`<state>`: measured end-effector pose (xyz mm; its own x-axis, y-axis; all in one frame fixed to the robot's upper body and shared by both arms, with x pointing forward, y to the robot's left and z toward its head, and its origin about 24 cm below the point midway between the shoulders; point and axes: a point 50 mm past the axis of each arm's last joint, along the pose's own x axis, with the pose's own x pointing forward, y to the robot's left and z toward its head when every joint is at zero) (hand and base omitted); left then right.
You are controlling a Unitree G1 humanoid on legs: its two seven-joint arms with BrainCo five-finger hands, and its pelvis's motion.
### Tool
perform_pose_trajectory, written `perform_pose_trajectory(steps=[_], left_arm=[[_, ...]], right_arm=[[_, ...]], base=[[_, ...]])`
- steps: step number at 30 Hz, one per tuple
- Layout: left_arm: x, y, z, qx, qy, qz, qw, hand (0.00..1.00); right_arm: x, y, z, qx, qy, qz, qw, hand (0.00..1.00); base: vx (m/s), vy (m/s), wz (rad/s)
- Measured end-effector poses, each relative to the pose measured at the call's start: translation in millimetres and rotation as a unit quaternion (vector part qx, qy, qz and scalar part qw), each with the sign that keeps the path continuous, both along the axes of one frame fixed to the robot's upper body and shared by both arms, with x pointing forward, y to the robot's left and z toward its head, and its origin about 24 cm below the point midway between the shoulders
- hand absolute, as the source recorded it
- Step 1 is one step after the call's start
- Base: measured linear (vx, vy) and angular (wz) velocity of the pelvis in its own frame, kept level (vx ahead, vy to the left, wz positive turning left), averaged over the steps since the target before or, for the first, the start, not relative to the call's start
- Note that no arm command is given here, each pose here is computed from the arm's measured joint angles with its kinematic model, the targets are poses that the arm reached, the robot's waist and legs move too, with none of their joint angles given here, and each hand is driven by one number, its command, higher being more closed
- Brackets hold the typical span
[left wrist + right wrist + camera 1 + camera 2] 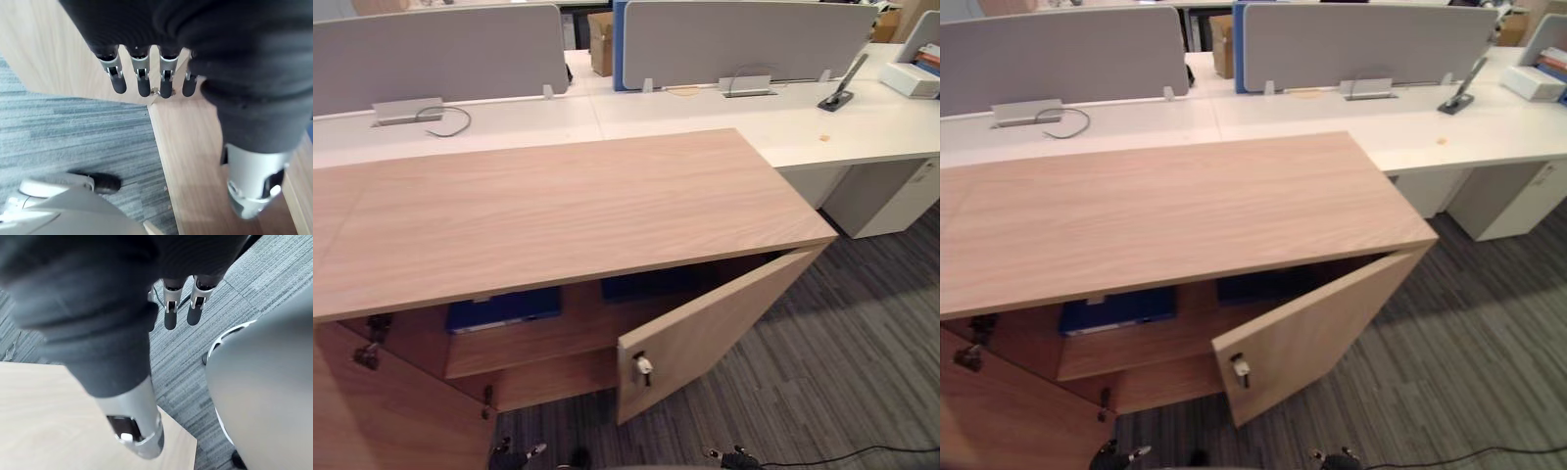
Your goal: Walk over to the cabinet, pick up the folder, carry it to the office cabinet, place the folder inside the office cabinet, then close the office cabinet door
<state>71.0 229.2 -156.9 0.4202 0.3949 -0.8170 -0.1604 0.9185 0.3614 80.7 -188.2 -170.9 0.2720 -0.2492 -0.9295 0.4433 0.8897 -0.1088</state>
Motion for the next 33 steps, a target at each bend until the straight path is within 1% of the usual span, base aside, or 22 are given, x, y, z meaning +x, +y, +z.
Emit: perform_pose_trajectory(steps=[3, 7, 11, 19, 23, 27, 29, 31, 33], left_arm=[[-5, 2, -1, 0.001, 0.006, 0.019, 1.0, 0.0], [-3, 3, 0, 0.003, 0.0, 0.033, 0.999, 0.0], [13, 4, 4, 0.01, -0.025, 0.023, 0.999, 0.0], [1, 3, 2, 0.002, -0.011, 0.023, 1.0, 0.0], [3, 1, 3, -0.002, -0.015, 0.014, 1.0, 0.0], [4, 5, 4, 0.0, -0.018, 0.017, 1.0, 0.0], [5, 2, 3, -0.003, -0.017, 0.006, 1.0, 0.0], [3, -3, 1, -0.006, -0.008, -0.008, 1.0, 0.0], [7, -2, 2, 0.002, -0.002, -0.051, 0.999, 0.0]], right_arm=[[-1, 1, 0, -0.003, -0.001, 0.019, 1.0, 0.0], [-1, 4, 0, -0.005, -0.008, 0.036, 0.999, 0.0], [3, 2, 1, -0.007, -0.013, 0.029, 0.999, 0.0], [-6, -5, 0, -0.004, -0.008, -0.031, 0.999, 0.0], [-4, -4, 1, -0.002, -0.014, -0.035, 0.999, 0.0], [4, 4, 1, 0.006, -0.025, -0.024, 0.999, 0.0], [11, 5, 3, 0.003, -0.035, 0.001, 0.999, 0.0], [18, -2, 7, -0.013, -0.051, 0.017, 0.998, 0.0], [19, -1, 9, -0.019, -0.065, 0.026, 0.997, 0.0]], base=[[-0.03, -0.19, 0.13], [-0.05, -0.101, 0.34], [-0.12, 0.023, 0.59], [0.02, 0.151, 0.45], [0.13, 0.082, 0.74], [0.12, 0.026, 0.55], [0.03, 0.014, 0.51], [-0.02, 0.049, 0.59], [-0.02, 0.06, 0.83]])
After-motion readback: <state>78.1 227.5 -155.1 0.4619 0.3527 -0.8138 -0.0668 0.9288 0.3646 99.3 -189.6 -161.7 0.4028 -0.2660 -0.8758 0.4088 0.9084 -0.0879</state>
